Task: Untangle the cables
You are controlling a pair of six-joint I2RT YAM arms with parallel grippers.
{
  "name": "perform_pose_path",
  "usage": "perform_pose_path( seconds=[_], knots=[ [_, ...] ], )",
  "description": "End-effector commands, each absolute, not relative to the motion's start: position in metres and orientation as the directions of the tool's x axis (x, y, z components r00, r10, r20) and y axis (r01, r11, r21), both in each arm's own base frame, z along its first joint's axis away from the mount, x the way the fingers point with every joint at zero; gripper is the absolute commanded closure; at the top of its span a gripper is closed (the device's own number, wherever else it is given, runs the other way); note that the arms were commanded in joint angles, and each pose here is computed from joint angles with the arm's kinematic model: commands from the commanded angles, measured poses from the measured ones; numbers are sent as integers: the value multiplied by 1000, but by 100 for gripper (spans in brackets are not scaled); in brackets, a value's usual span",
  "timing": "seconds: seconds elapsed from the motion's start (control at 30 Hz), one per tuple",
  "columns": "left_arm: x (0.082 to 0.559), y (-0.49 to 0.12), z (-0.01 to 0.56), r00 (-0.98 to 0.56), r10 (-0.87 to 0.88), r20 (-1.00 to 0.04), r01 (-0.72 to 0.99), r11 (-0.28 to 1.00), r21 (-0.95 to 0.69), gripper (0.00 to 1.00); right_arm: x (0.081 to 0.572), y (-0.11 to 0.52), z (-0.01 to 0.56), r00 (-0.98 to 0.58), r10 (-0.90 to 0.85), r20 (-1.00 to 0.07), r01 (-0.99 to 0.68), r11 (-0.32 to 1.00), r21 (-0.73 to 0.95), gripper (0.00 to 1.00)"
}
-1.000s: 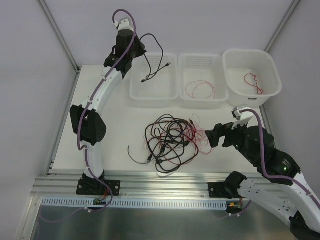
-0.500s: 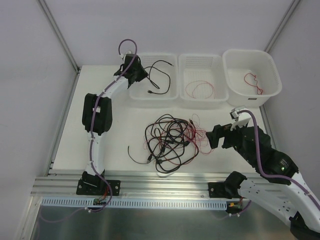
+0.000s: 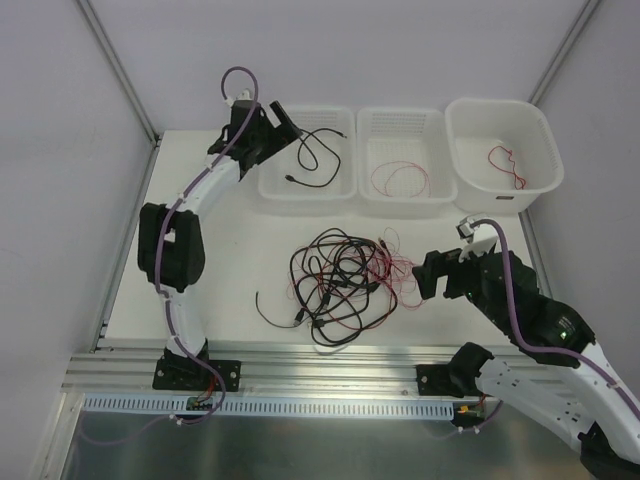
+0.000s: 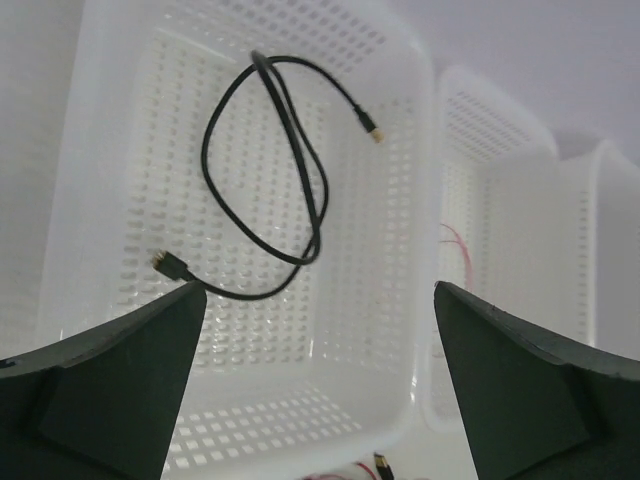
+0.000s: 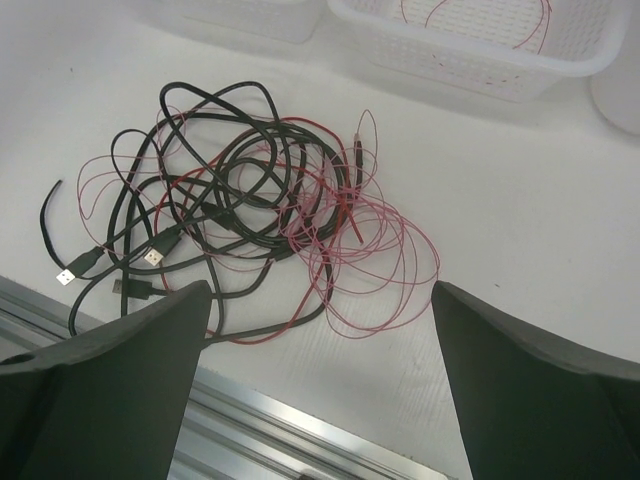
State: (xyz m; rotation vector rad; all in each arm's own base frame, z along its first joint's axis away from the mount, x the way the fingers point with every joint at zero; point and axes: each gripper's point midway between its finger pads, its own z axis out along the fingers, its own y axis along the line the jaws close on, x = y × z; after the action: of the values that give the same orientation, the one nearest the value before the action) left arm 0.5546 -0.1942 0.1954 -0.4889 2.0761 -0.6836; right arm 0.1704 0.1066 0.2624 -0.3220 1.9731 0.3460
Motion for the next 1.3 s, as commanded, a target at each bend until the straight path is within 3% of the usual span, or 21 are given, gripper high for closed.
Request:
perform_pose_path(
  seconds=[0.0,0.23,0.37,0.47,0.6,0.73,0.9,1.27],
  knots=[
    [526,-195,283,-457,-533,-712,88,769,-633,1,172,102,277,-401,-70,-913,-355,931,85,3],
    [439,-196,345,-406,-420,-812,274,791,-547,1,169,114,274,-442,-115,-889,-406,910,85,3],
    [374,-210,341,-439,-317,-841,389,776,-496,1,167,125,255,-503,-146,-852,-428,898,99,3],
    [322,-215,317,-484,-241,-841,459,749,-478,1,171,136,237,-535,-116,-837,-418,897,143,2],
    [254,-214,243,-602,-124,-789,506,704,-497,1,177,153,208,-571,-95,-815,-417,889,188,1],
    [208,-199,202,-613,-79,-786,535,690,-487,1,191,165,181,-593,-83,-801,-386,902,192,1],
    [192,-175,179,-614,-37,-788,501,754,-425,1,215,189,172,-584,-50,-810,-376,901,215,5],
    [206,-141,170,-574,-35,-818,395,863,-314,1,270,228,137,-605,-55,-794,-354,912,206,13]
  ],
)
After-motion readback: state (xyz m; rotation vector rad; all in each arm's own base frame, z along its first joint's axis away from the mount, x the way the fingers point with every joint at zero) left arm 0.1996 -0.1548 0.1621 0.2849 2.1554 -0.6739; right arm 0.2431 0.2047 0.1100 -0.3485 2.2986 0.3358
